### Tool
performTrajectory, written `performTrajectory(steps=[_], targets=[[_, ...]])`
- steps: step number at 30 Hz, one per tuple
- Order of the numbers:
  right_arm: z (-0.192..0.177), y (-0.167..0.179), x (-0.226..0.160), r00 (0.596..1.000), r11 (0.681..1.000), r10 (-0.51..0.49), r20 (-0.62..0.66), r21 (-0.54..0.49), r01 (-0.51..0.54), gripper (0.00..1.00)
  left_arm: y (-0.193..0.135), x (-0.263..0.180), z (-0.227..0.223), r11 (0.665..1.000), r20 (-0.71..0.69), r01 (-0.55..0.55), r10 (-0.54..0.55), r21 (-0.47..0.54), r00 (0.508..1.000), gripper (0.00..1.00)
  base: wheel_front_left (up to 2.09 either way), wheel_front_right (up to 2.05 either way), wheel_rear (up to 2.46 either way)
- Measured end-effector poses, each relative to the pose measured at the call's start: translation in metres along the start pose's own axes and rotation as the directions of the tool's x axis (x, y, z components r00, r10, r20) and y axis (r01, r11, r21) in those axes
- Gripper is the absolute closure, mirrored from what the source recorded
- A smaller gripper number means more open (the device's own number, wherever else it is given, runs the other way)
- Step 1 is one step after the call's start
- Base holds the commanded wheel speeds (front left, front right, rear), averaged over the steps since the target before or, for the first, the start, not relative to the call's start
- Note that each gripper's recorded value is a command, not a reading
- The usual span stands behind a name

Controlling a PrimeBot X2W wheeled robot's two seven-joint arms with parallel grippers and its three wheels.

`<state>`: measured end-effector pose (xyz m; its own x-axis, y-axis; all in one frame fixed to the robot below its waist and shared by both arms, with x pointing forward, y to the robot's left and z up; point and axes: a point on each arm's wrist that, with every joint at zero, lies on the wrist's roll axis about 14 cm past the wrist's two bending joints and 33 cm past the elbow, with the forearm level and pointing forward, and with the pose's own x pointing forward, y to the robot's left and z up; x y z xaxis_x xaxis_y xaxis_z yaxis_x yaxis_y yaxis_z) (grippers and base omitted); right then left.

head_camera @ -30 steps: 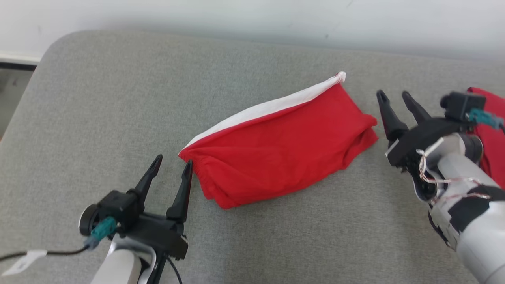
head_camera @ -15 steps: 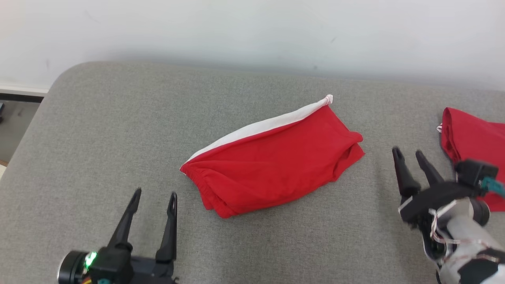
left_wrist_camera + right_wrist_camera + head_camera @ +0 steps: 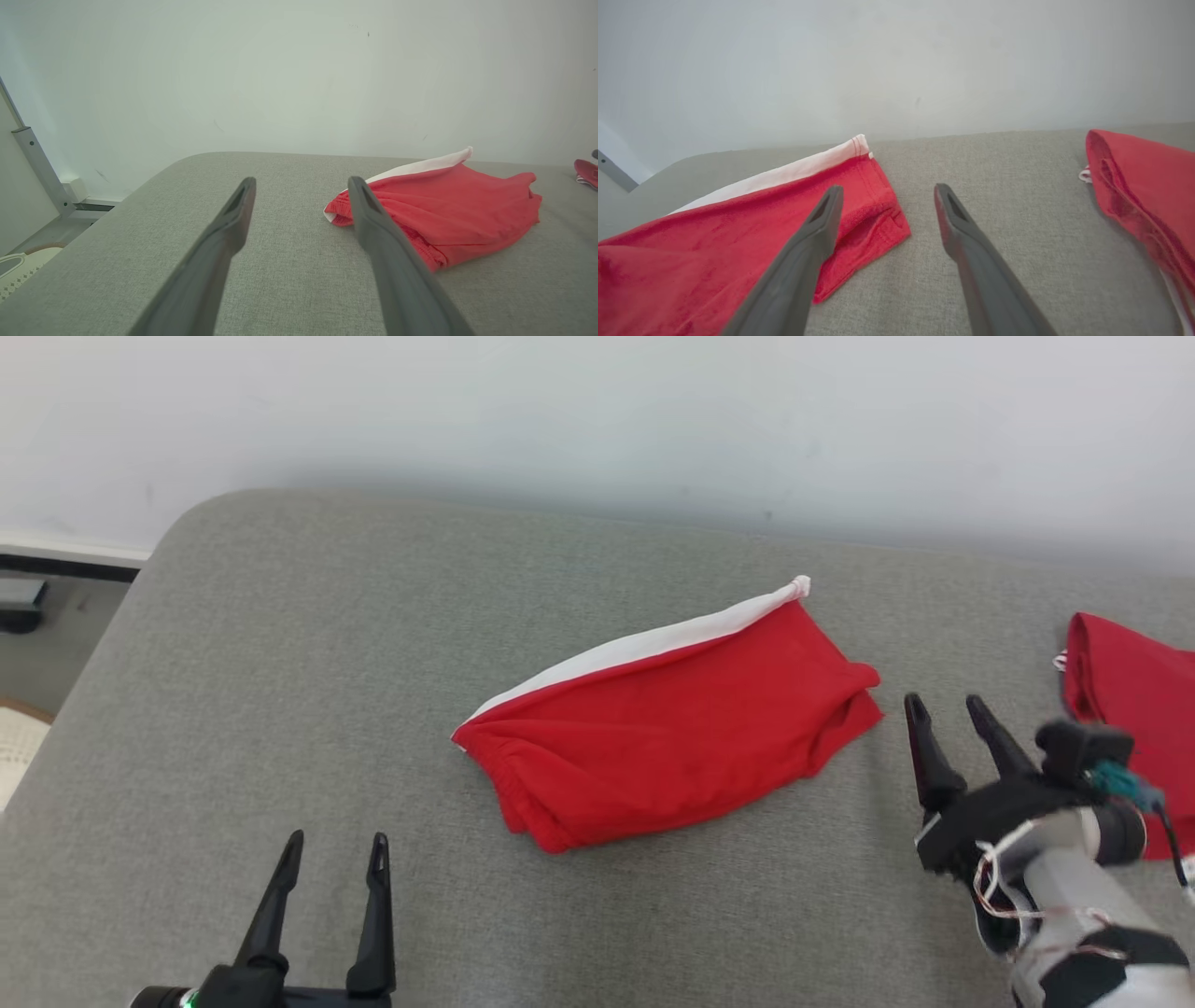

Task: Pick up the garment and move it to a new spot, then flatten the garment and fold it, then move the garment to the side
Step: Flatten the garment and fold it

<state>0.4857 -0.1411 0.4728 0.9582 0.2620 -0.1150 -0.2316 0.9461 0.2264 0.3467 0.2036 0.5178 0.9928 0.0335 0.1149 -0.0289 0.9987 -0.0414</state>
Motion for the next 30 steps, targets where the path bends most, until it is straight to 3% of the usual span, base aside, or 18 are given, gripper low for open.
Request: performTrajectory(steps=[7, 13, 30], targets=[[0.012, 0.022, 0.044, 0.998, 0.988, 0.054, -0.031, -0.145, -0.058, 0.00, 0.001, 0.002, 0.000, 1.000, 0.000, -0.001, 0.001, -0.005, 1.000, 0.00, 0.00, 0.00, 0.00], [0.007, 0.016, 0.074, 0.994, 0.980, 0.022, -0.103, -0.194, -0.042, 0.00, 0.008, 0.002, -0.005, 0.999, -0.021, -0.030, 0.029, -0.021, 0.999, 0.00, 0.00, 0.00, 0.00], [-0.073, 0.006, 0.086, 0.937, 0.989, -0.038, -0.347, -0.150, -0.016, 0.00, 0.024, 0.003, -0.022, 0.995, -0.080, -0.102, 0.100, -0.018, 0.992, 0.00, 0.00, 0.00, 0.00]])
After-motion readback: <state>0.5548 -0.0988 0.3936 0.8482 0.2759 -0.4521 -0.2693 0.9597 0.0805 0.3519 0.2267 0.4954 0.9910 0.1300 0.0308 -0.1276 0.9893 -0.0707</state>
